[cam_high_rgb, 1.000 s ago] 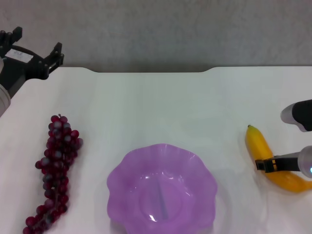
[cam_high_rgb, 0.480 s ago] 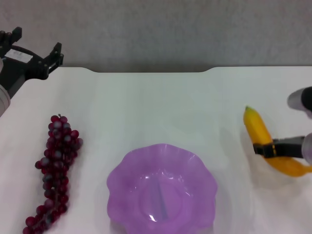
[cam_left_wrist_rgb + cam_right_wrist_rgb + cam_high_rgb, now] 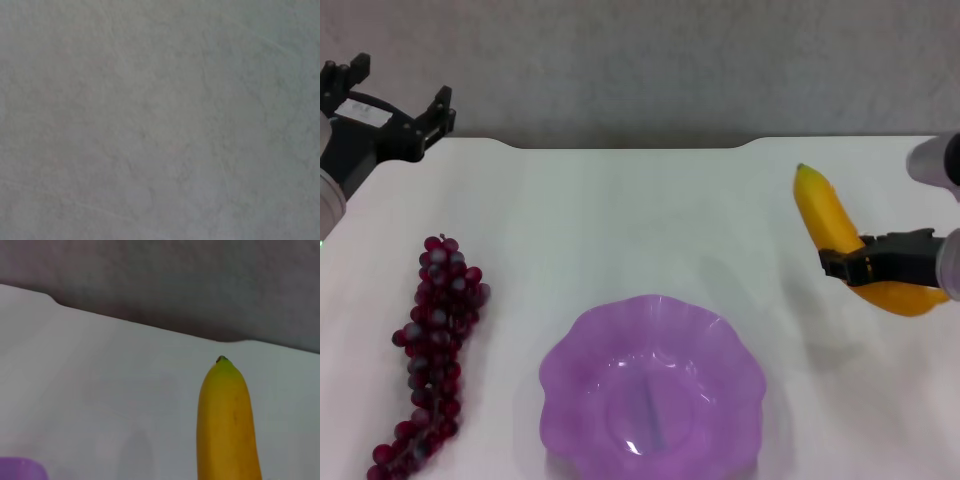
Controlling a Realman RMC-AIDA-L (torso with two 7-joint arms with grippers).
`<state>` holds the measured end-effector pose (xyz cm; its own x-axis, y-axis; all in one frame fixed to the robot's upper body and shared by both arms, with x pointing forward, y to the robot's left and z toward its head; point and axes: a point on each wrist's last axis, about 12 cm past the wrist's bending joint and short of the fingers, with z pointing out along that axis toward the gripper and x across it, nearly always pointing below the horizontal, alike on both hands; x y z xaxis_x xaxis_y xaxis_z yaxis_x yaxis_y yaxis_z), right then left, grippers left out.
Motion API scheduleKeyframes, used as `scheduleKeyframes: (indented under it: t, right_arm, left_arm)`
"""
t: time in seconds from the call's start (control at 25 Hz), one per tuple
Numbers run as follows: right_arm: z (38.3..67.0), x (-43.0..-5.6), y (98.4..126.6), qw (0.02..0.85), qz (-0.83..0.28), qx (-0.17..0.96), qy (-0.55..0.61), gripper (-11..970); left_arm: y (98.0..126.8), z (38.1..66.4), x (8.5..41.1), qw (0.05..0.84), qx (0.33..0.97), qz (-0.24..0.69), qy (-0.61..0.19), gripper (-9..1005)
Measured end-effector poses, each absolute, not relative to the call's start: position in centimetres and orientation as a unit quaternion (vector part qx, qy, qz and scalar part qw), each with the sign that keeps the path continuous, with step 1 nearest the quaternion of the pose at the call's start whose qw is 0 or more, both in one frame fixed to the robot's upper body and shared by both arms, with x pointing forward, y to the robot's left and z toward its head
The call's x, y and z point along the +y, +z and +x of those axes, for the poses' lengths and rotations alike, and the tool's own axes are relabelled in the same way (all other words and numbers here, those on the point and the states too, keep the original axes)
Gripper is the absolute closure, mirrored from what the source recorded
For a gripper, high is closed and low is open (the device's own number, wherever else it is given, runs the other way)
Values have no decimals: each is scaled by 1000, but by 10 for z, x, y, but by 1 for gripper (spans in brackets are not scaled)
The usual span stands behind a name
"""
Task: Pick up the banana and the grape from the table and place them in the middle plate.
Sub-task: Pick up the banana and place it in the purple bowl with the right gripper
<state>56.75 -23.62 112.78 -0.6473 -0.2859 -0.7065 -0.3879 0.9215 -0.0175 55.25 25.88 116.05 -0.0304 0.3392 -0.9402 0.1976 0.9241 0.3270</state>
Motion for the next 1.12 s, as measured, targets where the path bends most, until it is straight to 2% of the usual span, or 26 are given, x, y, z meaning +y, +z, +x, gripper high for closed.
scheduleKeyframes:
  t: [0.6, 1.12]
  right_arm:
    - [558, -182, 1148, 383, -281, 871, 123, 461]
    - [551, -133, 1141, 350, -360, 851, 154, 462]
  left_arm:
    - [1165, 554, 258, 674, 713, 188, 53, 106]
    - [1169, 555, 257, 679, 706, 195, 57, 106]
